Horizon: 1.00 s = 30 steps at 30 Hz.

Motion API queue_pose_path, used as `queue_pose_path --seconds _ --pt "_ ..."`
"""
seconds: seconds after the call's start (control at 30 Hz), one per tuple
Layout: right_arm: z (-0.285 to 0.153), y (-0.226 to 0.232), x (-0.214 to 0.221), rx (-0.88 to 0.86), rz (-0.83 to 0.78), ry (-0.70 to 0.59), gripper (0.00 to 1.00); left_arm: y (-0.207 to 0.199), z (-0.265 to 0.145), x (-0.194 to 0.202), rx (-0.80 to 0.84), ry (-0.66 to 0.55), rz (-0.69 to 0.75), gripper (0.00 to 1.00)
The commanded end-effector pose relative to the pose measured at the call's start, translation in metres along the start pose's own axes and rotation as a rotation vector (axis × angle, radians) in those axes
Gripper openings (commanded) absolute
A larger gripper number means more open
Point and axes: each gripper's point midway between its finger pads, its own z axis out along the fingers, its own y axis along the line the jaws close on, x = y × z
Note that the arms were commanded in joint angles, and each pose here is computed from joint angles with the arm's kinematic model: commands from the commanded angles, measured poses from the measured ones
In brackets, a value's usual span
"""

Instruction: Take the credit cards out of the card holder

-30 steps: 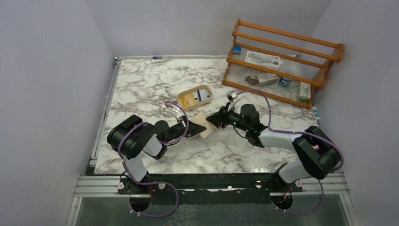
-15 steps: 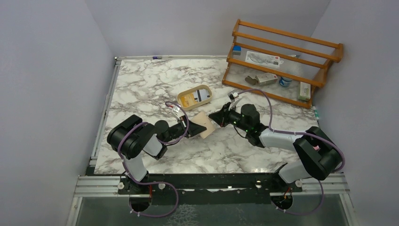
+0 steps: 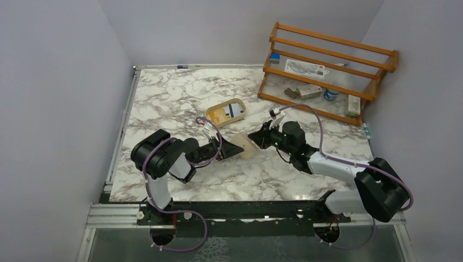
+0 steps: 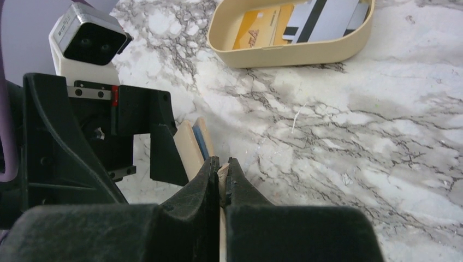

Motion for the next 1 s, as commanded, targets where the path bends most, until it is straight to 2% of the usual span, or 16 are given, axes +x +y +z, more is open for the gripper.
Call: queue_pose_path --seconds 0.0,0.53,0.67,0.97 --pt "-0.010 -0.005 0.005 0.033 0.003 0.004 0.01 -0.043 0.001 -0.013 0.193 -0.061 0.130 0.97" --pt "-0.020 -0.010 0.018 0.064 0.034 0.053 0.01 -0.017 0.015 0.003 0.086 -0.097 0.054 0.99" --pt "-0.017 -0.019 0.021 0.118 0.051 0.071 0.01 -0.013 0.018 0.007 0.041 -0.113 0.058 0.99" --pt "0.008 -0.046 0.030 0.261 0.098 0.213 0.01 -0.006 0.031 0.012 -0.075 -0.111 0.122 0.99"
